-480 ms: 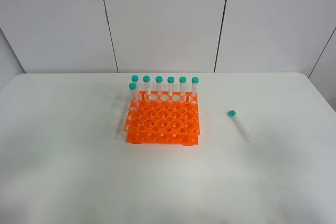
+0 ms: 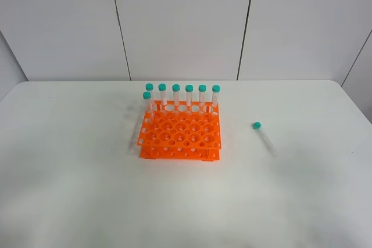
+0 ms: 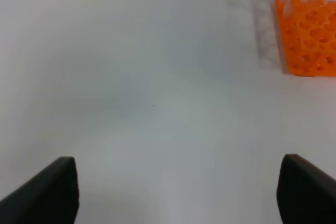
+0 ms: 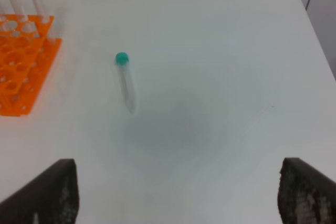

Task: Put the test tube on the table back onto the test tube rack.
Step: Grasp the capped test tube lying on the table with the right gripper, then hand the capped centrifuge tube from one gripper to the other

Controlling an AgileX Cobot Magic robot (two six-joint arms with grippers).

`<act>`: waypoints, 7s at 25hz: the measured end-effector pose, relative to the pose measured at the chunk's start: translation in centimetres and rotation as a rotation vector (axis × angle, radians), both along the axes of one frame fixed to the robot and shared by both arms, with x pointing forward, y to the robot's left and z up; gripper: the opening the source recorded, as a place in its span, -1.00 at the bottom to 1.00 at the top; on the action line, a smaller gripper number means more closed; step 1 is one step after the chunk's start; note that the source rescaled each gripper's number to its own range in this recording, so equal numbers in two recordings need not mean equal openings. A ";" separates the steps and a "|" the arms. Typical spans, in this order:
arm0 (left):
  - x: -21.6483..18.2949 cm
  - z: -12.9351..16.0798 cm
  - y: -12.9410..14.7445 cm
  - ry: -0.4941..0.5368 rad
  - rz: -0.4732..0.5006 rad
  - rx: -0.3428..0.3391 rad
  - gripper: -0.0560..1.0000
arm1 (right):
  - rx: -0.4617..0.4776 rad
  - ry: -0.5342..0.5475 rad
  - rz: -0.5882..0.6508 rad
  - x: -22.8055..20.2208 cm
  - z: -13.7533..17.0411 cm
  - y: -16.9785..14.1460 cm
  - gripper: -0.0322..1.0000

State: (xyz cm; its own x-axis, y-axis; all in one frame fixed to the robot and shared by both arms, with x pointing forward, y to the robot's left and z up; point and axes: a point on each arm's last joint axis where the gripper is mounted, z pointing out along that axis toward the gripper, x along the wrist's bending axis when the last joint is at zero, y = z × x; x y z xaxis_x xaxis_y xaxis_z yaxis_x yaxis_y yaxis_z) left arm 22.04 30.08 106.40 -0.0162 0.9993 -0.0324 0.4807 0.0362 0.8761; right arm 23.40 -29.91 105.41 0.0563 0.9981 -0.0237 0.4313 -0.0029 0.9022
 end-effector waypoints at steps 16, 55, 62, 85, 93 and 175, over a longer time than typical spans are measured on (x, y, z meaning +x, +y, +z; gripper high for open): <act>0.0 0.0 0.0 0.000 0.000 0.000 0.65 | -0.011 -0.033 0.051 5.6 8.6 0.1 0.58; 0.0 0.0 0.0 0.000 0.000 0.000 0.65 | -0.069 0.815 0.244 34.6 -11.4 4.4 0.57; 0.0 0.0 0.0 0.000 0.000 0.000 0.65 | -0.063 0.826 0.234 35.3 -13.5 4.4 0.57; 0.0 0.0 0.0 0.000 0.000 0.000 0.65 | -0.062 0.834 0.232 36.0 -16.3 4.5 0.39; 0.0 0.0 0.0 0.000 0.000 0.000 0.65 | -0.054 0.869 0.225 36.0 -17.6 4.5 0.37; 0.0 0.0 0.0 0.000 0.000 0.000 0.65 | -0.169 0.052 0.518 35.9 -3.6 13.7 -0.94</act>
